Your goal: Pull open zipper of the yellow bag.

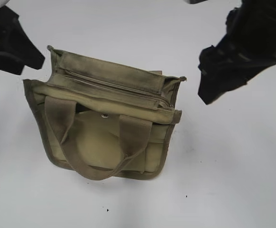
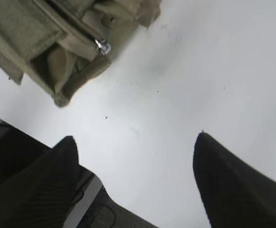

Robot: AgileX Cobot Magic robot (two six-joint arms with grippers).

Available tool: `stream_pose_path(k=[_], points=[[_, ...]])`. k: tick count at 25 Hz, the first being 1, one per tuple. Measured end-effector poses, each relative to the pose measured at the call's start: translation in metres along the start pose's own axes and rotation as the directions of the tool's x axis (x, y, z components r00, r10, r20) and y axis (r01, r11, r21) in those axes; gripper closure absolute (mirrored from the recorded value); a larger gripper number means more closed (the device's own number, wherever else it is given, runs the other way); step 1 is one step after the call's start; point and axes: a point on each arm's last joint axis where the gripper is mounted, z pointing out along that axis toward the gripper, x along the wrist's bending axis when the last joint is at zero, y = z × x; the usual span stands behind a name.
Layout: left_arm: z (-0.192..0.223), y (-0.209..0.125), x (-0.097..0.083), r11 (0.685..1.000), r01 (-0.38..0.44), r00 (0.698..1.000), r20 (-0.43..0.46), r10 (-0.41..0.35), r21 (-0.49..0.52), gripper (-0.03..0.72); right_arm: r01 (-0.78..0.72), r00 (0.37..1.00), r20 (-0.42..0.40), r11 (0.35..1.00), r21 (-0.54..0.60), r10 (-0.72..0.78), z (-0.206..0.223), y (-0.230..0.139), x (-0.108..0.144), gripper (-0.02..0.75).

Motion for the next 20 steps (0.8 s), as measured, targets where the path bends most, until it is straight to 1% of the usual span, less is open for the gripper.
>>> stream_pose_path(k=[1, 4, 6, 8, 12, 14, 17, 20], points=[[-0.009, -0.003, -0.001, 1.000, -0.025, 0.999, -0.036, 0.024, -0.009, 0.254, -0.006, 1.000, 0.001, 1.000, -0.005, 0.006, -0.004, -0.008, 0.001, 0.155], [-0.036, -0.018, -0.004, 0.997, -0.064, 0.990, -0.131, 0.059, -0.036, 0.253, -0.033, 0.999, -0.001, 0.999, 0.010, 0.033, -0.009, -0.042, 0.006, 0.153], [-0.050, -0.035, -0.005, 0.996, -0.074, 0.982, -0.179, 0.063, -0.055, 0.252, -0.045, 0.999, -0.001, 0.999, 0.017, 0.045, -0.011, -0.071, 0.009, 0.153], [-0.061, -0.059, -0.007, 0.994, -0.086, 0.975, -0.210, 0.070, -0.071, 0.253, -0.049, 0.999, -0.002, 0.999, 0.010, 0.049, -0.014, -0.099, 0.013, 0.153], [-0.077, -0.112, -0.012, 0.986, -0.109, 0.971, -0.225, 0.079, -0.124, 0.253, -0.053, 0.999, -0.007, 0.998, -0.037, 0.052, -0.017, -0.157, 0.021, 0.153], [-0.084, -0.144, -0.015, 0.975, -0.133, 0.968, -0.236, 0.090, -0.176, 0.253, -0.054, 0.999, -0.010, 0.994, -0.094, 0.054, -0.020, -0.186, 0.025, 0.153], [-0.088, -0.180, -0.014, 0.953, -0.176, 0.958, -0.266, 0.108, -0.248, 0.253, -0.053, 0.999, -0.012, 0.984, -0.167, 0.052, -0.020, -0.217, 0.030, 0.153], [-0.093, -0.214, -0.012, 0.914, -0.234, 0.942, -0.312, 0.128, -0.331, 0.253, -0.033, 0.999, -0.012, 0.964, -0.264, 0.031, -0.021, -0.242, 0.034, 0.153]])
